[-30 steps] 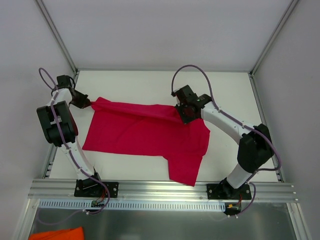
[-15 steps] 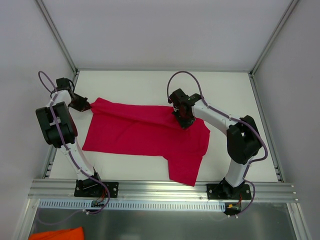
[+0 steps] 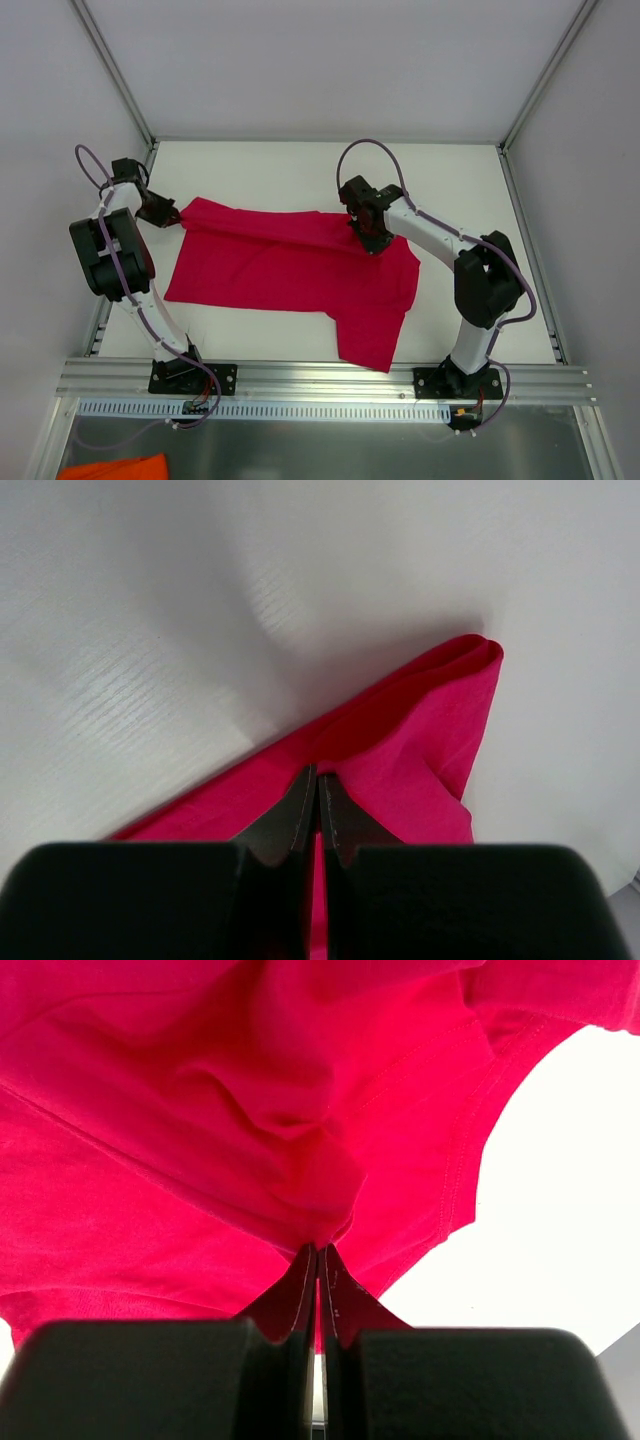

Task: Fold and stack the t-shirts
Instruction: Fold the flattened tshirt in 1/3 of the way

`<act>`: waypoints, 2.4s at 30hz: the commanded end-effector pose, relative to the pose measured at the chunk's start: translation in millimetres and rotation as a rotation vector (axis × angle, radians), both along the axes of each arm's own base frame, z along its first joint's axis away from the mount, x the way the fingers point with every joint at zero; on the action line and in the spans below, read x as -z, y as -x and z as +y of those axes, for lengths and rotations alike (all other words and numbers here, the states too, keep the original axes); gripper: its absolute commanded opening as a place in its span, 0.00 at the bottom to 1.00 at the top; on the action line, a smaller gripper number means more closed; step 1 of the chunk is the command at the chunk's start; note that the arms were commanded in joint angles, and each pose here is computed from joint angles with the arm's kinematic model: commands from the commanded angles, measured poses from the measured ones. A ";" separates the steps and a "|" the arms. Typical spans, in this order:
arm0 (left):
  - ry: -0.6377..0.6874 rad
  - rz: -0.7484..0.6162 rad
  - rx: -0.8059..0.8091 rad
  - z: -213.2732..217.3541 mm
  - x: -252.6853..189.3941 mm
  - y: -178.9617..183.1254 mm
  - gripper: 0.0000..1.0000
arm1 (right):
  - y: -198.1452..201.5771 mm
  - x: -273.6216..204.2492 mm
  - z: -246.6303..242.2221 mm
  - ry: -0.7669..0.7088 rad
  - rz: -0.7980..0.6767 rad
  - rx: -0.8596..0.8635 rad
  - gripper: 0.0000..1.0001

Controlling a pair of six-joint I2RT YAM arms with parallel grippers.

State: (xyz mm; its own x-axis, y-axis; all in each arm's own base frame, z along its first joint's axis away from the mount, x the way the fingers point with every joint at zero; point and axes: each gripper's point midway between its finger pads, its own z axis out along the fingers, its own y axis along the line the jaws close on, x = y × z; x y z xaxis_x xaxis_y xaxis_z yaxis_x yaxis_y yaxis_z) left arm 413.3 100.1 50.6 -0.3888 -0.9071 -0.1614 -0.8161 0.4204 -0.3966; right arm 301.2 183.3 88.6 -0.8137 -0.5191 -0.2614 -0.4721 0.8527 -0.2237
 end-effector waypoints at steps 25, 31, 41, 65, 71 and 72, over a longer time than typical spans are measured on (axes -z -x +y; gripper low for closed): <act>-0.043 0.033 -0.009 -2.2 -6.5 39.6 0.00 | -4.2 -15.6 -43.9 0.215 -0.005 0.073 0.01; -0.066 0.053 -0.034 2.6 -7.9 43.6 0.00 | -2.1 -12.3 -45.0 0.220 0.015 0.077 0.01; -0.071 -0.008 -0.057 4.1 -19.8 34.5 0.99 | -6.4 -15.1 -48.9 0.212 0.005 0.097 0.55; 0.263 -0.403 0.405 -114.4 -51.7 -110.3 0.97 | -48.1 -17.1 -31.1 0.014 -0.077 0.184 0.01; 0.349 -0.346 0.485 -150.4 -21.6 -112.2 0.97 | -58.0 -35.0 -27.1 -0.026 -0.114 0.193 0.01; 0.353 -0.347 0.486 -151.6 -19.4 -112.1 0.97 | -57.4 -38.5 -27.9 -0.024 -0.121 0.189 0.01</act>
